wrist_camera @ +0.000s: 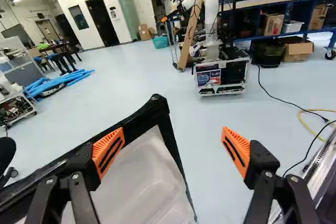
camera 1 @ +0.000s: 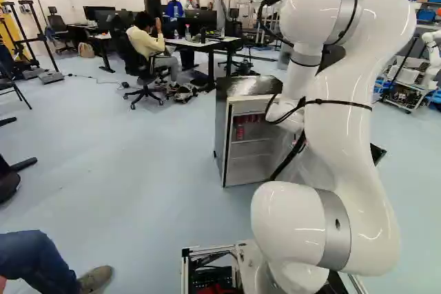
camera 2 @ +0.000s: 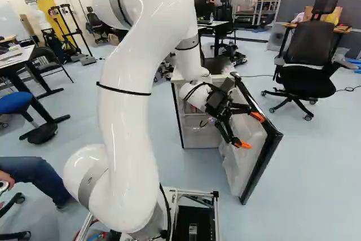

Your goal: Grab a drink from the fridge

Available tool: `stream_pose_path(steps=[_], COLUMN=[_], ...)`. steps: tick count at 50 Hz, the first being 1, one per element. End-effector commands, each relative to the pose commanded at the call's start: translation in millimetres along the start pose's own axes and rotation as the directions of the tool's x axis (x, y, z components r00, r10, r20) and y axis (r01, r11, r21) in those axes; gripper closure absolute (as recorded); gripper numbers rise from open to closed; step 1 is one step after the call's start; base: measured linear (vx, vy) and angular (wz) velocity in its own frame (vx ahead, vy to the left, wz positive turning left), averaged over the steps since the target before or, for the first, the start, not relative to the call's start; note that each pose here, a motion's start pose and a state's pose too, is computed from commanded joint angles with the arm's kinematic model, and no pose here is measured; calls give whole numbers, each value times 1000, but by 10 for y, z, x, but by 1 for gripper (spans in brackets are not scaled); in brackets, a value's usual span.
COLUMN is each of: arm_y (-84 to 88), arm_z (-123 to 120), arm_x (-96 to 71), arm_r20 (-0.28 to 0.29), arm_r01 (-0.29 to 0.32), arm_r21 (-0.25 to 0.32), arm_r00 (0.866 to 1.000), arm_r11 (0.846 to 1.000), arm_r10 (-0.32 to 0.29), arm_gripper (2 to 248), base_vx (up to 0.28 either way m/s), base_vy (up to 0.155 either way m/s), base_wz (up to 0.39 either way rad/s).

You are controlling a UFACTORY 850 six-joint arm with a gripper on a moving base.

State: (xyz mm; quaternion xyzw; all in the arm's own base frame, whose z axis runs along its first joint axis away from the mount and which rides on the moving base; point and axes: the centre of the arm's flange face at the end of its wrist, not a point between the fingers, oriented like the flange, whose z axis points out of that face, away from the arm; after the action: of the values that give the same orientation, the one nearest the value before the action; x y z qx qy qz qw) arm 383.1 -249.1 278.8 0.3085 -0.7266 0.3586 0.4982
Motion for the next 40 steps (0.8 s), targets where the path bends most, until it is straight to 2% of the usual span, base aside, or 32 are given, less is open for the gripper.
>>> stream_pose_path(steps=[17,31,40], arm_y=[-276,-270,-173], arm_z=[241,240,195], arm_x=[9,8,13], arm_r20=[10,12,13], arm_r01=[-57,-56,-32], arm_r21=[-49,-49,-22], arm_r00=[998,998,999], arm_r11=[997,997,999], arm_r10=[57,57,32], arm_gripper=[3,3,3], base_vx=[0,0,0], base_vy=[0,0,0], base_wz=[0,0,0])
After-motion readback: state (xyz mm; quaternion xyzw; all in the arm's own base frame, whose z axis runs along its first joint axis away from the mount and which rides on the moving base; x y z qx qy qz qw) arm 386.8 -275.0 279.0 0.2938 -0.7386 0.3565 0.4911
